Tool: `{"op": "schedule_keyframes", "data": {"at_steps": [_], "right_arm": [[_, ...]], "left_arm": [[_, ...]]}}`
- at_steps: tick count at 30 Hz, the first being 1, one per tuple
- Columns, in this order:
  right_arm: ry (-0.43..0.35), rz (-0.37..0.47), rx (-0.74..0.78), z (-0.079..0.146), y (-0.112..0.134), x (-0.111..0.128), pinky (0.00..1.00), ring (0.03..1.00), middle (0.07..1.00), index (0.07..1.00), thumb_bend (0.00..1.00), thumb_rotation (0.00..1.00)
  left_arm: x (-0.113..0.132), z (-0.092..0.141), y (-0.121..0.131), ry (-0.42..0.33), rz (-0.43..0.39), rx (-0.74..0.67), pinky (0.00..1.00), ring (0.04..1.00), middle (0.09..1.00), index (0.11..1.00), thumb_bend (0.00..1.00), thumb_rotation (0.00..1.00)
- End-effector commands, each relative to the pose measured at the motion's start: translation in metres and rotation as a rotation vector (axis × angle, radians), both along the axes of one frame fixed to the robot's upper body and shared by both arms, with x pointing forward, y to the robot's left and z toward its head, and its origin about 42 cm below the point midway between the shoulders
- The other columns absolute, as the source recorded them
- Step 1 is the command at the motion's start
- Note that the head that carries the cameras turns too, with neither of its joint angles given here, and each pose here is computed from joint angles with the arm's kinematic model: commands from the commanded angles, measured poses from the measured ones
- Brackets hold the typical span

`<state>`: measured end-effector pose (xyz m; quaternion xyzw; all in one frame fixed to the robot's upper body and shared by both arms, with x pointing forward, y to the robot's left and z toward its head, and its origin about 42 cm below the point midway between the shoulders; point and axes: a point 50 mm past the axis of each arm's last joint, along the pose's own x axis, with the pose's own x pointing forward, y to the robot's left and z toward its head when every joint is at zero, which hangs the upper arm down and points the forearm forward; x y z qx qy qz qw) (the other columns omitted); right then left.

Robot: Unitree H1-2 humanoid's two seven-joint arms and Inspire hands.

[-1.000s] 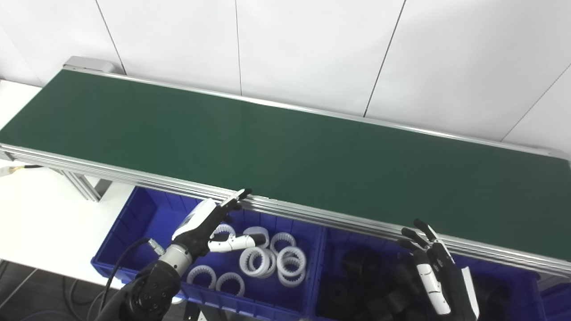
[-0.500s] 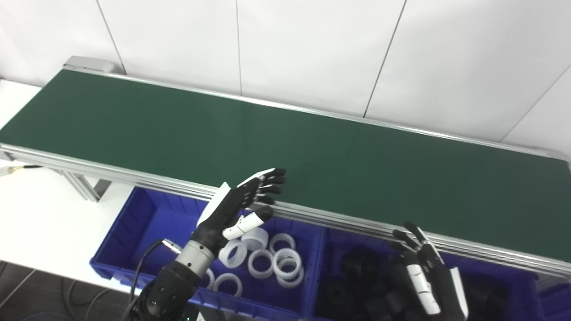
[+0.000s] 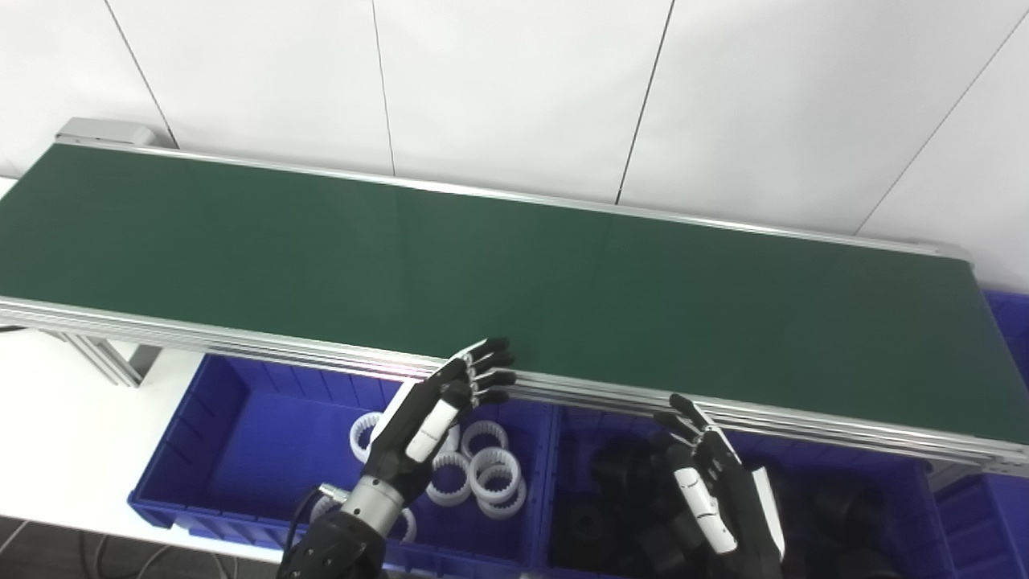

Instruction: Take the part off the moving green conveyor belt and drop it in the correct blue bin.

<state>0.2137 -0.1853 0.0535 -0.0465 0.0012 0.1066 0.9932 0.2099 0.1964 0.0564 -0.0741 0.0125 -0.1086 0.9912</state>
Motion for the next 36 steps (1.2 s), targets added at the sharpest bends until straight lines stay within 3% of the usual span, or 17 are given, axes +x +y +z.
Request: {"op": "schedule_keyframes", "data": {"at_steps": [1, 8, 22, 26, 36], "right_arm": [[-0.078, 0.002, 0.015, 0.010, 0.007, 0.005, 0.65, 0.743, 0.794, 0.870, 0.60, 0.75], [-0.074, 0.011, 0.010, 0.009, 0.012, 0.006, 0.65, 0.741, 0.793, 0.868, 0.63, 0.77], [-0.077, 0.012, -0.002, 0.000, 0.029, 0.009, 0.64, 0.726, 0.788, 0.866, 0.59, 0.74], [-0.080, 0.011, -0.001, -0.002, 0.032, 0.011, 0.63, 0.733, 0.796, 0.870, 0.63, 0.77], [-0.087, 0.010, -0.001, -0.002, 0.035, 0.011, 0.63, 0.727, 0.792, 0.872, 0.61, 0.77]], "left_arm": [[0.002, 0.007, 0.006, -0.072, -0.010, -0.027, 0.73, 0.768, 0.795, 0.759, 0.77, 0.82], [-0.003, 0.003, 0.006, -0.052, -0.049, -0.029, 0.75, 0.772, 0.792, 0.763, 0.76, 0.74], [0.006, 0.000, 0.022, -0.039, -0.082, 0.033, 0.77, 0.778, 0.813, 0.812, 0.77, 0.77], [0.007, -0.001, 0.026, -0.041, -0.083, 0.039, 0.75, 0.762, 0.798, 0.802, 0.78, 0.75], [0.008, -0.003, 0.030, -0.049, -0.092, 0.047, 0.74, 0.760, 0.802, 0.802, 0.73, 0.73]]}}
